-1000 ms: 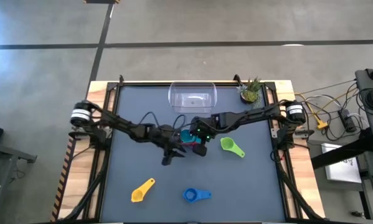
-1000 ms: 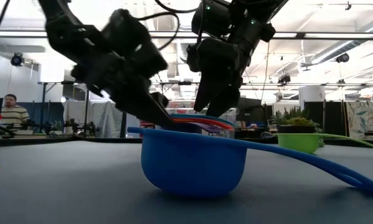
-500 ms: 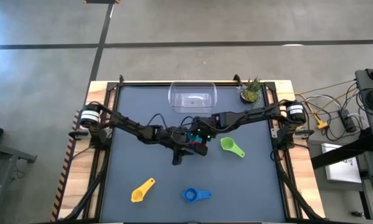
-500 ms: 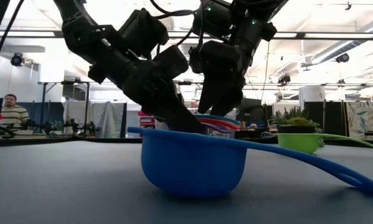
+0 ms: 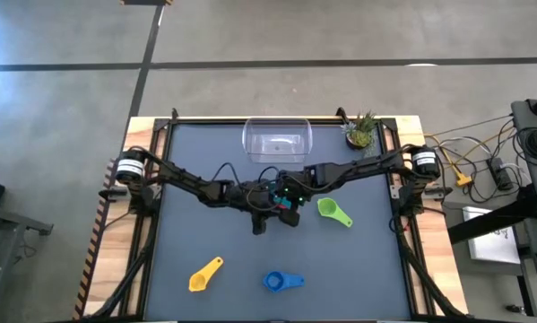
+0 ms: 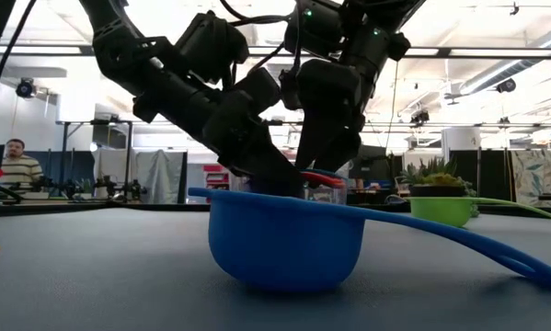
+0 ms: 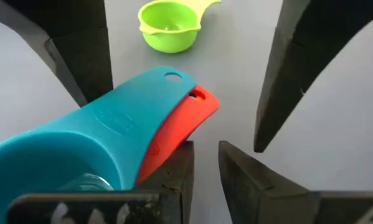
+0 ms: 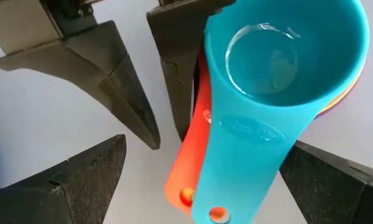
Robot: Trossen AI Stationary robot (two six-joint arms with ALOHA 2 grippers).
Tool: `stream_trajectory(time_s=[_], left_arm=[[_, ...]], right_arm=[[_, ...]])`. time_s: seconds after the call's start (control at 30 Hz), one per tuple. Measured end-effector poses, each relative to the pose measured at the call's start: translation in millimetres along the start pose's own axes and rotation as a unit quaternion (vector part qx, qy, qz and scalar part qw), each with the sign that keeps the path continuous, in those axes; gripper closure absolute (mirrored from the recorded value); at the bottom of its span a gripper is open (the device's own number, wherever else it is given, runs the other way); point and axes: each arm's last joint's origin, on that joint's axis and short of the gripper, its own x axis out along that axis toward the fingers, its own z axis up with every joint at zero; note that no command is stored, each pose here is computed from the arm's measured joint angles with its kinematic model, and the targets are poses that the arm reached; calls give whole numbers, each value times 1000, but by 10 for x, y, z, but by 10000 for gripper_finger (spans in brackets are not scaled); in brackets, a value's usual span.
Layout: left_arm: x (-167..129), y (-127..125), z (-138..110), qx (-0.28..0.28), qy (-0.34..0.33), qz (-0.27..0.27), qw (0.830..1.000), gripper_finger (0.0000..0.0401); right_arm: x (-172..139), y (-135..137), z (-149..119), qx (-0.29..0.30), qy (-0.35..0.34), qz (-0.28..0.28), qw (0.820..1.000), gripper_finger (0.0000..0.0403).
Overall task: Nest measuring cups in basket
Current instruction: Adjust the stacked measuring cups, then stack the green measuring cup on top of the blue measuring cup
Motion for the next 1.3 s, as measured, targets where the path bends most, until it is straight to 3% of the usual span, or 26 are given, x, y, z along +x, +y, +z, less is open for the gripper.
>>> stream_trajectory(time_s=[0.3,0.5,0.7,0.87,1.07,1.3], left_arm=[[-124,-28,44,-2,30,-34,999,342],[-335,-113,152,8,36,-44,998,340],[-708,-181,216,25,-20,-55,998,340],[-1063,-169,125,25,-99,-47,994,339],[-1375,-160,3,16,-200,-53,978,339],[-1570,-159,166,32,-269,-50,961,339]], right_arm=[[-88,-18,-29,-3,12,-17,1000,13],[-303,-18,-68,-3,17,-46,999,14],[-621,54,-142,-8,-4,-60,998,14],[-736,116,-370,-19,-15,-85,996,14],[-722,-27,-785,31,8,-102,994,14],[-744,-183,-1124,75,4,-136,988,14]])
